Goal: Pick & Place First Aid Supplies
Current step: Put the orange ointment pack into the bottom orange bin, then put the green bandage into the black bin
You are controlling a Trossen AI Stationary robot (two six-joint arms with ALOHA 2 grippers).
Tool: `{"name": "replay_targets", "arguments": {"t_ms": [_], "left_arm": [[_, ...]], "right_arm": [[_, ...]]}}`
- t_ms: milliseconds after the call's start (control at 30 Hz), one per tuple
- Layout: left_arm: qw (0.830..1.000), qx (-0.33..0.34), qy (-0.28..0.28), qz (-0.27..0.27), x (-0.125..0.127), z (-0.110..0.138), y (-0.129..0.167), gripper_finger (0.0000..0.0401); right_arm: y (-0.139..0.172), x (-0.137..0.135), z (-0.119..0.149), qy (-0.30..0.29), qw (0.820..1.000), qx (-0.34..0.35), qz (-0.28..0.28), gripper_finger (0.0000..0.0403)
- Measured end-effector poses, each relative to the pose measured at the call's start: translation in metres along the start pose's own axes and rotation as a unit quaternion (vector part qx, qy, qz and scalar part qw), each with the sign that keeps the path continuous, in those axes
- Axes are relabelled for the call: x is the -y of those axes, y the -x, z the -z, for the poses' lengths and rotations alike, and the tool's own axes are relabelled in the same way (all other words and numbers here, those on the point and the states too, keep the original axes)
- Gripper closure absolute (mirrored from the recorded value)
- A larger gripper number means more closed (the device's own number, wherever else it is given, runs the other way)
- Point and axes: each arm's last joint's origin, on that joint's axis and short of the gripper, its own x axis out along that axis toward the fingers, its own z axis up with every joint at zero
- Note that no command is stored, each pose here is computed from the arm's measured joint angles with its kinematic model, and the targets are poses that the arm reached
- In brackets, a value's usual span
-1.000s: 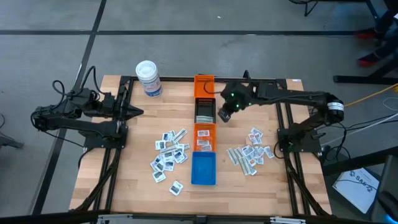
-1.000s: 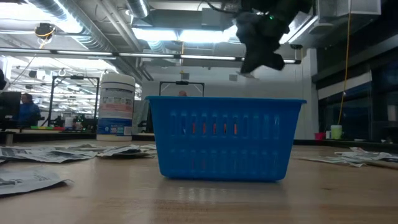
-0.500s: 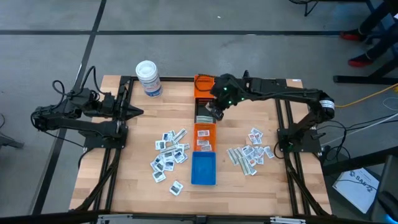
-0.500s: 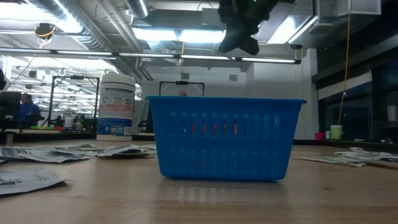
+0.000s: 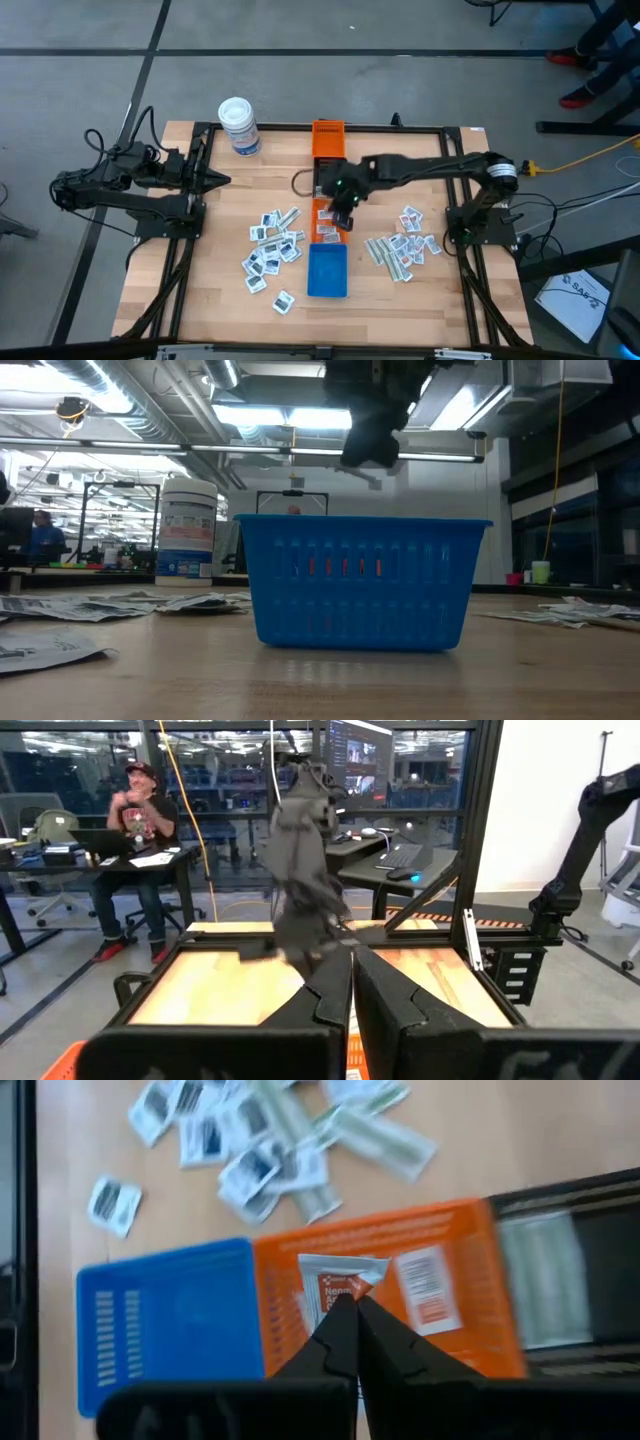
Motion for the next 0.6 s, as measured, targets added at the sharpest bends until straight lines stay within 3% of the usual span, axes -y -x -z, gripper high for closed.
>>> {"name": "replay_targets", "arguments": {"t_ms": [300,600], "left_arm": [[1.000,0.000,0.000,0.000,0.000,0.000,0.000,0.0392],[1.000,0.000,0.000,0.000,0.000,0.000,0.000,0.0390]], "right_arm": [[-0.050,0.001,0.008,0.011,0.998,-0.064,0.005,0.0397],[-0.064,0.003,0.011,-0.004,0.997,-0.077,0.009,0.0327]]}}
